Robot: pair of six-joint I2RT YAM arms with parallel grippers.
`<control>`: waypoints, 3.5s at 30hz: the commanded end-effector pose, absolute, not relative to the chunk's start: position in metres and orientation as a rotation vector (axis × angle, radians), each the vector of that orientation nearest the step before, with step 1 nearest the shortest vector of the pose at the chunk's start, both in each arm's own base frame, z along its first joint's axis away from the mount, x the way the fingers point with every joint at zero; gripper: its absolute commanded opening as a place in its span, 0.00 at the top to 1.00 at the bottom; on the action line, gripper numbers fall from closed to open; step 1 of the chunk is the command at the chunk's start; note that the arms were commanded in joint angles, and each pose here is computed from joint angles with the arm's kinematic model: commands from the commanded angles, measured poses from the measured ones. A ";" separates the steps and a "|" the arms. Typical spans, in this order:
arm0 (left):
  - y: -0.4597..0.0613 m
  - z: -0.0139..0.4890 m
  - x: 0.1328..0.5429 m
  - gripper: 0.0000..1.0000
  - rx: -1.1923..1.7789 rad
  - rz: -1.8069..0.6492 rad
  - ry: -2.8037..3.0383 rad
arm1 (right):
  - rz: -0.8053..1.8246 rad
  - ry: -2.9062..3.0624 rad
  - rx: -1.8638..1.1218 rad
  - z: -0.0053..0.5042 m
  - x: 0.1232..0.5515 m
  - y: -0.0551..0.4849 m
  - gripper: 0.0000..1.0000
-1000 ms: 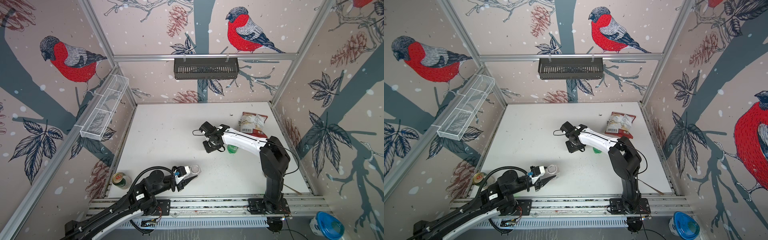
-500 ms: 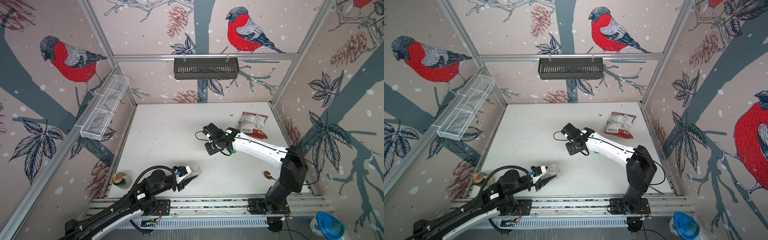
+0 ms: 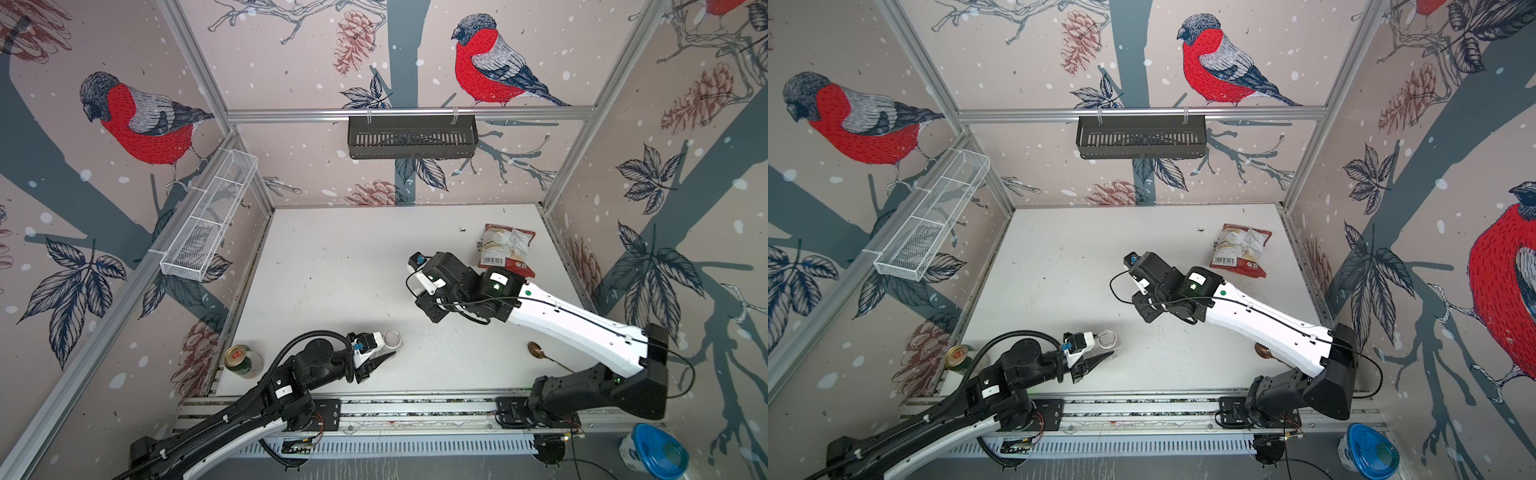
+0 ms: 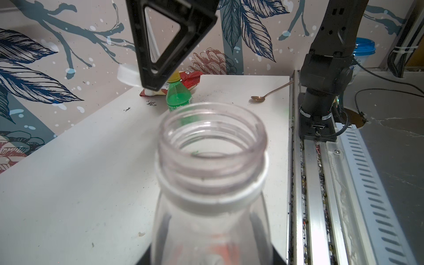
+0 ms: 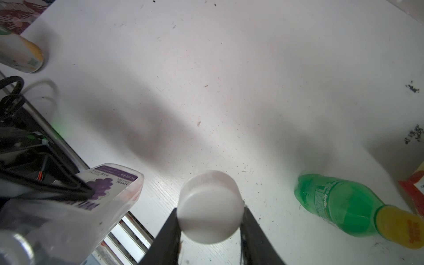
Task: Screw on the bottle caps
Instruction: Close the bottle cap on the plastic bottle.
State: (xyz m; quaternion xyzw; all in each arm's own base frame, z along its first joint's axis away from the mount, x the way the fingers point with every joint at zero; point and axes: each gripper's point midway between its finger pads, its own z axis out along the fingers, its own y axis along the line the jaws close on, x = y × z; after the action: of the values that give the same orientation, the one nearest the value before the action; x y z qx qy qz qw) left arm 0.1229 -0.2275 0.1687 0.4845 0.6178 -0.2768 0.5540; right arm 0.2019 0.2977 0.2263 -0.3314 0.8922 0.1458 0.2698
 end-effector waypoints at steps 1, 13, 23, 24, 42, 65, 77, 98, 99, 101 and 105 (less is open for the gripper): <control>-0.229 0.174 0.124 0.60 1.137 -0.657 1.444 | 0.459 2.326 -1.031 0.234 0.181 0.307 0.60; -0.232 0.168 0.123 0.61 1.166 -0.659 1.469 | 0.549 2.180 -1.327 0.251 0.122 0.335 0.61; -0.234 0.167 0.122 0.61 1.177 -0.666 1.473 | 0.503 2.208 -1.474 0.233 0.106 0.342 0.62; -0.234 0.167 0.121 0.61 1.178 -0.666 1.473 | 0.511 2.210 -1.483 0.232 0.104 0.342 0.62; -0.235 0.166 0.120 0.61 1.184 -0.671 1.473 | 0.482 2.214 -1.545 0.225 0.096 0.351 0.61; -0.234 0.166 0.120 0.61 1.183 -0.670 1.473 | 0.405 2.256 -1.611 0.210 0.091 0.352 0.58; -0.234 0.167 0.120 0.61 1.183 -0.670 1.471 | 0.415 2.245 -1.599 0.213 0.092 0.354 0.56; -0.235 0.166 0.119 0.61 1.187 -0.672 1.469 | 0.398 2.254 -1.590 0.213 0.094 0.356 0.54; -0.235 0.166 0.120 0.61 1.186 -0.671 1.469 | 0.400 2.253 -1.587 0.214 0.095 0.357 0.54; -0.235 0.166 0.120 0.61 1.187 -0.671 1.470 | 0.400 2.251 -1.582 0.215 0.095 0.357 0.54; -0.234 0.166 0.120 0.61 1.186 -0.672 1.470 | 0.407 2.245 -1.577 0.217 0.095 0.357 0.52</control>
State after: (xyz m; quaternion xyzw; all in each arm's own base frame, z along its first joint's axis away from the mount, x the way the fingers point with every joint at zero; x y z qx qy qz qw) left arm 0.1169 -0.2311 0.1500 0.5075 0.6343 -0.2754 0.5142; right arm 0.0975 0.3552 0.2133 -0.5618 0.7955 0.1357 0.1823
